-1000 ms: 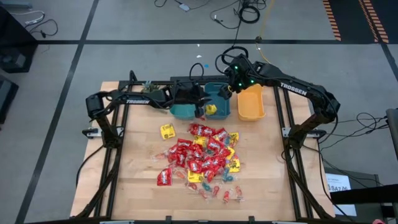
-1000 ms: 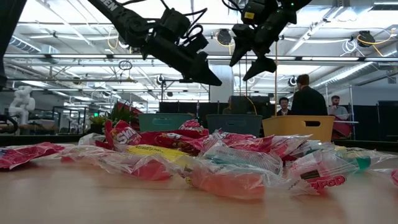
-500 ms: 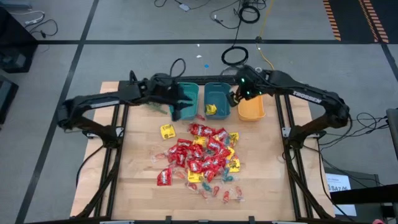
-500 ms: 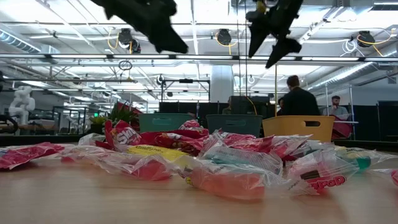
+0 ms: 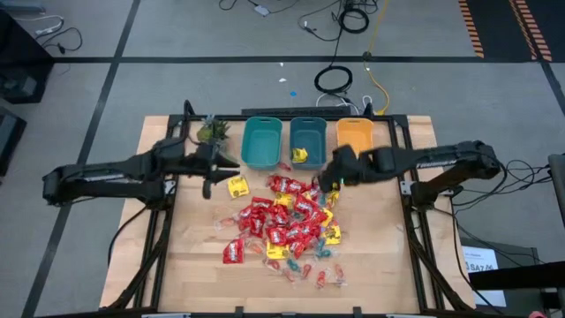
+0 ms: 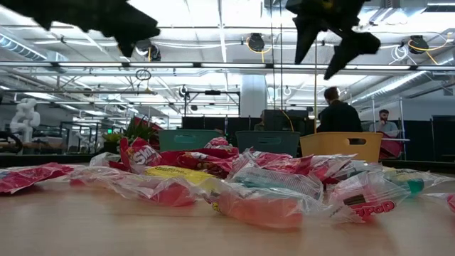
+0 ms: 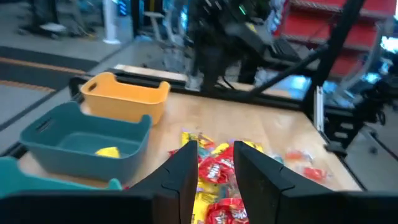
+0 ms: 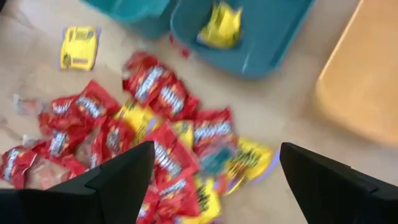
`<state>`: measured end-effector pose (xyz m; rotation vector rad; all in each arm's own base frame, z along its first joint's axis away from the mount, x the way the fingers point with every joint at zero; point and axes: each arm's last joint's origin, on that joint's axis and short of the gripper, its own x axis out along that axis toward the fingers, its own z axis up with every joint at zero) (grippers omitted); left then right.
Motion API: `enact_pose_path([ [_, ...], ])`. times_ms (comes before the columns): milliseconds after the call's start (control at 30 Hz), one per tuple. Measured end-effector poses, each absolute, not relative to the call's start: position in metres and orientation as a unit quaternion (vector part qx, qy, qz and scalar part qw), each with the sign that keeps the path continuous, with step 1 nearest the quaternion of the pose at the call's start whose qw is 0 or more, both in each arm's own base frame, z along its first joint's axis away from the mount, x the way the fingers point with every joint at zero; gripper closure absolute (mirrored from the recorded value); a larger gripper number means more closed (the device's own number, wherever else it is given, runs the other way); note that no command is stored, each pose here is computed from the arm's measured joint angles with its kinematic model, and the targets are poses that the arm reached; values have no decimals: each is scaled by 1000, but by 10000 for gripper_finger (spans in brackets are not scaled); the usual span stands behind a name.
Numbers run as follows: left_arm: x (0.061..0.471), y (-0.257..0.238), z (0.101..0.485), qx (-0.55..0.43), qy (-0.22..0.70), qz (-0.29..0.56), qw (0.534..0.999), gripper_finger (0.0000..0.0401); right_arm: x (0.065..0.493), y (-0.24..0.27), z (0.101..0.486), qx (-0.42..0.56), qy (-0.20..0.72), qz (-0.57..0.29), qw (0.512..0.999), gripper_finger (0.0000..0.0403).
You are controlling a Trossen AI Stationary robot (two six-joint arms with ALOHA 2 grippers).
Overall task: Sort candy
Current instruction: Put the blue gummy candy into the yellow bin
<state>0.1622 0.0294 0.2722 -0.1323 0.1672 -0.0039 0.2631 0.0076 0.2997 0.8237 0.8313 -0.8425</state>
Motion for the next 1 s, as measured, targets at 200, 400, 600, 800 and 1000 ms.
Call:
enact_pose_path([
  [200,140,10,256,-53,57,25,997,288,260,34,258,435,359,-396,725,65],
  [400,132,1,233,-32,67,7,997,288,265,44,238,473,329,-382,723,74],
  [600,130,-1,213,-22,77,3,997,288,284,42,226,464,337,-384,723,97],
  [800,130,-1,212,-22,78,1,997,288,294,36,199,463,374,-413,690,103],
  [1000,130,-1,212,-23,78,0,997,288,303,22,175,469,396,-447,651,103],
])
